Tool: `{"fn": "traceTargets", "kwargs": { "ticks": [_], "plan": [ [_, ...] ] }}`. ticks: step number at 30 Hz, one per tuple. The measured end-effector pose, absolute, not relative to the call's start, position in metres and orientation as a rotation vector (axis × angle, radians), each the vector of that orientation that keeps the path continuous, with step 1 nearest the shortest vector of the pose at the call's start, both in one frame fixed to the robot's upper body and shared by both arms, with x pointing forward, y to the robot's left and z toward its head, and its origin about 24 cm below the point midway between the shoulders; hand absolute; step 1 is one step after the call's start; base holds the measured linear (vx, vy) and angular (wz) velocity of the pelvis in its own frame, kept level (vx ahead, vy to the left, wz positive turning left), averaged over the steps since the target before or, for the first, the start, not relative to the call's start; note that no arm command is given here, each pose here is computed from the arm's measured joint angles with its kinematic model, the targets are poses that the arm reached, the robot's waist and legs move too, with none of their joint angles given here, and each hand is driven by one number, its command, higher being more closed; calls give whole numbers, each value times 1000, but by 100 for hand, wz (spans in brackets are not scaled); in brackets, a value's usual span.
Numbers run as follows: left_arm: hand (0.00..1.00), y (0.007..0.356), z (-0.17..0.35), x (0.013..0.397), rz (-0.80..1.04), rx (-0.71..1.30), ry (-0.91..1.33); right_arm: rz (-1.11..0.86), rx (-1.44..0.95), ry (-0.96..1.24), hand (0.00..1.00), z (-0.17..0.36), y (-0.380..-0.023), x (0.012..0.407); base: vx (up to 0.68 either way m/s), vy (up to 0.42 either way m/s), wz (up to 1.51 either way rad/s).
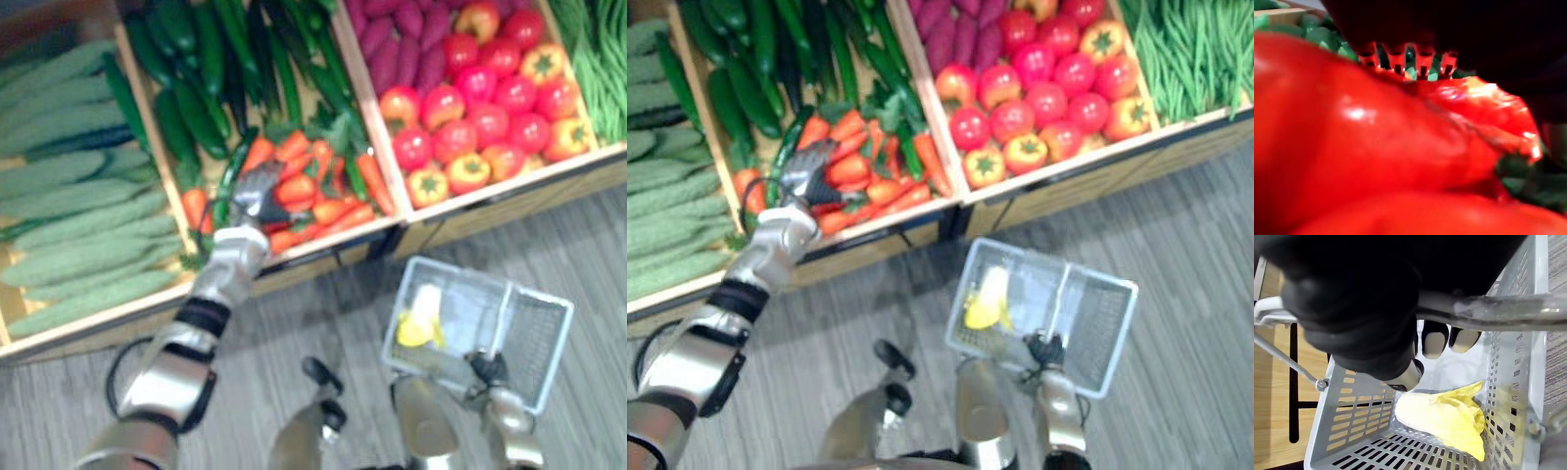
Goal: Pick vegetable in the basket
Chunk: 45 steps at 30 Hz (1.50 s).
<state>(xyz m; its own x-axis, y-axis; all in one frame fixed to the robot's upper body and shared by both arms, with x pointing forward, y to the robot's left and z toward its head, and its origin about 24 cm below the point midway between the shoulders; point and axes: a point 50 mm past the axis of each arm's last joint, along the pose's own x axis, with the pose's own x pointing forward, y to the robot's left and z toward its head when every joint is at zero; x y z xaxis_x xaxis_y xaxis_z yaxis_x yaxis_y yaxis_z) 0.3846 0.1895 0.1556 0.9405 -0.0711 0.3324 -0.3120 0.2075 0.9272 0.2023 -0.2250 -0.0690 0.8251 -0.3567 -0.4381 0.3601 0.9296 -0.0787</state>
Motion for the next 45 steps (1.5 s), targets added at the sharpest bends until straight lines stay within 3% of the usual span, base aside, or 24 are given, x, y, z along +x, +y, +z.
{"fn": "traceTargets", "kwargs": {
  "ticks": [7, 20, 31, 39, 45],
  "plan": [
    [100, 193, 196, 393, 268, 1439, -427, -342, 8, 413, 100, -60, -218, 211, 6, -11, -8],
    [100, 189, 184, 396, 207, 1615, -380, -323, 16, 393, 100, -59, -214, 210, 43, -25, 5],
    [100, 220, 212, 388, 366, 1742, -429, -327, -2, 428, 100, -66, -221, 197, 5, -9, 15],
    [100, 200, 224, 376, 416, 1675, -589, -330, 1, 486, 100, -77, -222, 180, 47, -13, 3],
    [100, 142, 150, 345, 185, 1330, -587, -396, 22, 545, 100, -85, -227, 161, 17, -7, -15]
  ]
}}
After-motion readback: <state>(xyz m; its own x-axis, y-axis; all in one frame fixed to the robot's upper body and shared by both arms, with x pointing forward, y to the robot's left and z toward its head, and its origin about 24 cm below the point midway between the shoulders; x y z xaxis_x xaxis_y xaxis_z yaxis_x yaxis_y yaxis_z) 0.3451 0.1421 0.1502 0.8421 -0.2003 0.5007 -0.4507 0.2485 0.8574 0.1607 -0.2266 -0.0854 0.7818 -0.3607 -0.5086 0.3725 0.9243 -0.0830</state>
